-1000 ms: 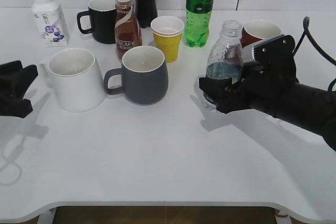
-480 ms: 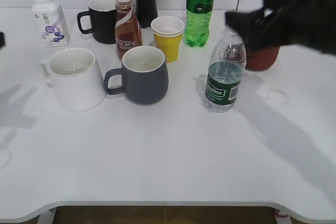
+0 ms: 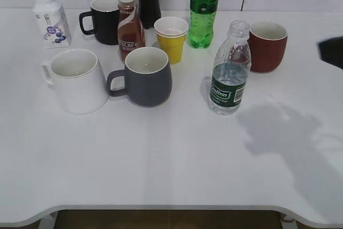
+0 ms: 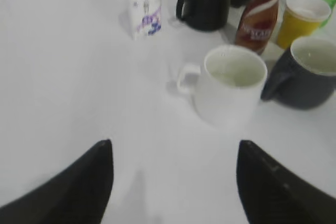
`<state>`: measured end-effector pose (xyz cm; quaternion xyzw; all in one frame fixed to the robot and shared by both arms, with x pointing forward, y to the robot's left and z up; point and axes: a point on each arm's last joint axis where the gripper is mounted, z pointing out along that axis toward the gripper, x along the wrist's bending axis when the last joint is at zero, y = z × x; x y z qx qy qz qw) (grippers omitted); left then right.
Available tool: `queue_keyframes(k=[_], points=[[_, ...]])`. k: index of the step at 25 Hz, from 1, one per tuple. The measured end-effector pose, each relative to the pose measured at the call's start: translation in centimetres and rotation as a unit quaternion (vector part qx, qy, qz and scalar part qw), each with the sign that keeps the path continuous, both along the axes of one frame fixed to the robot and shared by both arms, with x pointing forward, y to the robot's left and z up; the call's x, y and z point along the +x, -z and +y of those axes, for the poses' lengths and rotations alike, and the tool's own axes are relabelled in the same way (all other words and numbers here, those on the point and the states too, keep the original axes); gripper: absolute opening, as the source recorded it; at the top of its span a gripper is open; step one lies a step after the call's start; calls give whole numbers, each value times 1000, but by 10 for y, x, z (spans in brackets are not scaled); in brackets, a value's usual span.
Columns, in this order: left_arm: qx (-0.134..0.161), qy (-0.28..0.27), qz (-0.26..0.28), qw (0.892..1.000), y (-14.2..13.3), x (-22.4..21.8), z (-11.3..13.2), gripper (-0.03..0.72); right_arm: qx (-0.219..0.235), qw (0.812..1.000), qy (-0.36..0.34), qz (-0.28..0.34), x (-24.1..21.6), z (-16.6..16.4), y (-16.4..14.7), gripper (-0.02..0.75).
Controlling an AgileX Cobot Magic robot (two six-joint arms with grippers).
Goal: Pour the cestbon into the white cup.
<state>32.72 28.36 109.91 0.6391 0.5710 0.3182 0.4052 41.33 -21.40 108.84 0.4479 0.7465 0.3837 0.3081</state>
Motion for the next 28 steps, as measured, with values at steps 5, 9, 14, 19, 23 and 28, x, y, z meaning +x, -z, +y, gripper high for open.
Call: queue_keyframes(k=[5, 9, 14, 19, 23, 28], points=[[9, -14, 49, 999, 11, -49, 21, 574, 18, 998, 37, 57, -59, -34, -10, 572], [4, 4, 49, 999, 19, -81, 31, 573, -1, 993, 49, 111, -102, -58, 10, 572], [-11, 26, 39, 999, 34, -101, 35, 573, 18, 994, 45, 95, -147, -84, 30, 572], [-20, 38, 17, 999, 38, -102, 33, 565, 62, 998, 26, 21, -164, -92, 34, 572], [-26, 47, -9, 999, 40, -95, 29, 554, 65, 998, 24, 15, -165, -92, 34, 571], [-25, 49, -15, 998, 39, -95, 29, 525, 65, 998, 23, 13, -165, -92, 33, 549]])
